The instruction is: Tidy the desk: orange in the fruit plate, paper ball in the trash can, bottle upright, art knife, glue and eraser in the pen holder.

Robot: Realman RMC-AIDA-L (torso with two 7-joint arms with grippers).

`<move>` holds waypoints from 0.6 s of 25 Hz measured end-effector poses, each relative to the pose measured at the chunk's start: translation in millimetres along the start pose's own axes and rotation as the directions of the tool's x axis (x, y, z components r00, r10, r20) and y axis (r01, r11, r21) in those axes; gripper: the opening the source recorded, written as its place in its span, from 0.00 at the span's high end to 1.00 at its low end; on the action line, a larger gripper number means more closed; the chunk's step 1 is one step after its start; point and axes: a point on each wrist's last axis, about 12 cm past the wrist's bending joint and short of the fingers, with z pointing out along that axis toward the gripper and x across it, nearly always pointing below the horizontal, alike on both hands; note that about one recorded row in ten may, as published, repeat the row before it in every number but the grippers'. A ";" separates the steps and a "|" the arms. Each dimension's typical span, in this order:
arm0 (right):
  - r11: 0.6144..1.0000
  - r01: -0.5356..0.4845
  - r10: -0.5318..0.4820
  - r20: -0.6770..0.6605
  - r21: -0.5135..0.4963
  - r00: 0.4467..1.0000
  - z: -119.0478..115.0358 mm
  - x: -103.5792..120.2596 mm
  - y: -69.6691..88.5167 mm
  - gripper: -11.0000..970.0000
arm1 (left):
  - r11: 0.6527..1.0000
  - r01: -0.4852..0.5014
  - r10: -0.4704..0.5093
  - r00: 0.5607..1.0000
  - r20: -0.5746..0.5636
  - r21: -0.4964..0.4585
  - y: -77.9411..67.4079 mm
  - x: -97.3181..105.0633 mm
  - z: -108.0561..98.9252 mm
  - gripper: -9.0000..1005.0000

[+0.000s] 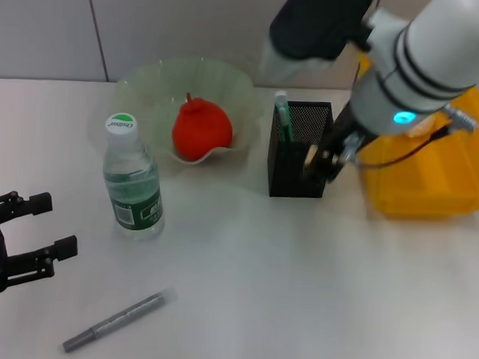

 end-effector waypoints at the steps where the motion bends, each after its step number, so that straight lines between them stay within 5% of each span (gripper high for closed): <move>1: 1.000 0.000 0.000 0.000 0.000 1.000 0.0 0.0 0.0 0.51 | 1.000 0.001 -0.001 1.000 0.007 0.001 -0.6 1.4 0.1 0.20; 5: 0.994 -0.037 0.029 0.079 0.099 0.996 5.4 5.2 -16.4 0.49 | 1.000 -0.004 0.004 1.000 0.019 0.003 -0.8 0.6 0.1 0.20; 15: 0.990 -0.049 0.036 0.102 0.129 0.994 31.7 14.6 -25.3 0.44 | 1.000 -0.013 0.012 1.000 0.029 0.012 0.2 -4.0 0.7 0.20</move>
